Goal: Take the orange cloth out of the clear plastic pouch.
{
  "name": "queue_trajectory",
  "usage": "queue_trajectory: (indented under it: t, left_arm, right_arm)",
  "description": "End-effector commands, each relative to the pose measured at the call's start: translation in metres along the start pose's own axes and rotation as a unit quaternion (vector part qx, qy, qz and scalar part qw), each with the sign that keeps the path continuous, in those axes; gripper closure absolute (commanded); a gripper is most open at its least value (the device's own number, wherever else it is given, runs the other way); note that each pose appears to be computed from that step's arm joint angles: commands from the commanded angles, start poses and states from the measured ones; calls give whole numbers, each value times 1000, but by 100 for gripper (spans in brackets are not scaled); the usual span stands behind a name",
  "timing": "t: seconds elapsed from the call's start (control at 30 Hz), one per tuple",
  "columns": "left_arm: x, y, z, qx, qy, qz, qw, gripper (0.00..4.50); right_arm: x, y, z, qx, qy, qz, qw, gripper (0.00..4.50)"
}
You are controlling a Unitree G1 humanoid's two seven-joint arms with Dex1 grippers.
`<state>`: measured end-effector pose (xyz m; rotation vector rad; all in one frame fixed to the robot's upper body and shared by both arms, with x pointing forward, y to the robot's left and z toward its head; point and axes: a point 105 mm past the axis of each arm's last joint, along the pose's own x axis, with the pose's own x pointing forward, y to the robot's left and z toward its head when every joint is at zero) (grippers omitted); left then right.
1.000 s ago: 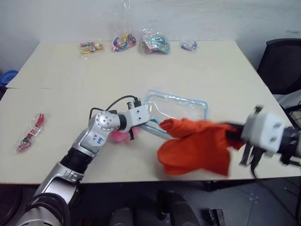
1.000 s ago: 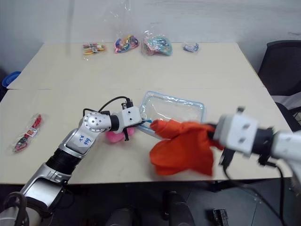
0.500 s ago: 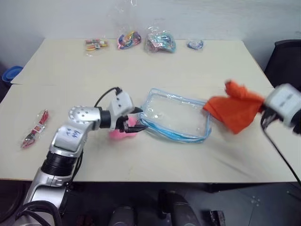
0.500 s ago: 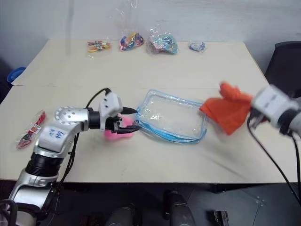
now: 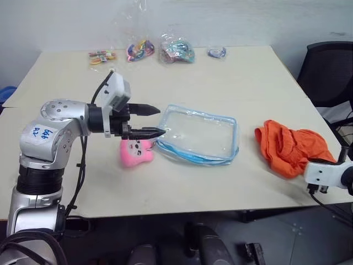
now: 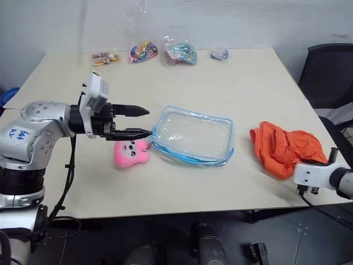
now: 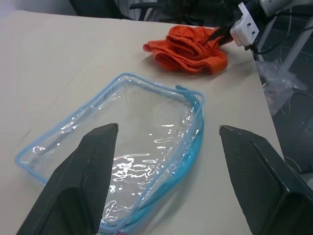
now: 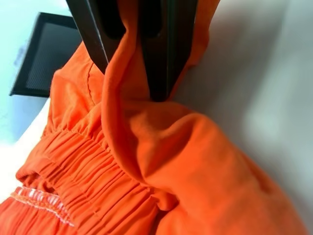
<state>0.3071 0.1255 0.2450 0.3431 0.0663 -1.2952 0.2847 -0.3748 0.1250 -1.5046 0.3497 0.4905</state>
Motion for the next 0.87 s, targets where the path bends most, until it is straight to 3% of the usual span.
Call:
queue_trajectory:
  t: [0.03,0.13,0.3,0.37,0.47,0.57,0.67,0.87]
  left_arm:
    - [-7,-4,10,32,-4,-15,999,98]
    - [-12,-3,10,38,3,-22,999,98]
    - [-20,2,8,46,12,-28,998,98]
    - [-26,6,9,51,13,-24,998,98]
    - [-41,12,8,59,21,-14,998,98]
    - [-66,19,4,64,41,-3,997,98]
    - [-92,24,0,45,55,2,997,98]
    - [-107,29,-1,27,67,-4,997,98]
  right_arm:
    - [-14,-15,9,62,-50,-11,997,425]
    - [-22,-16,20,105,-93,3,990,345]
    - [-35,-28,19,131,-98,3,987,175]
    - [-45,-33,14,171,-94,-1,981,106]
    - [-71,-36,4,297,-91,25,950,3]
    - [-112,-34,-7,426,-93,75,897,3]
    - [-146,-34,-35,515,-61,60,853,3]
    - [-180,-34,-58,588,-51,16,807,3]
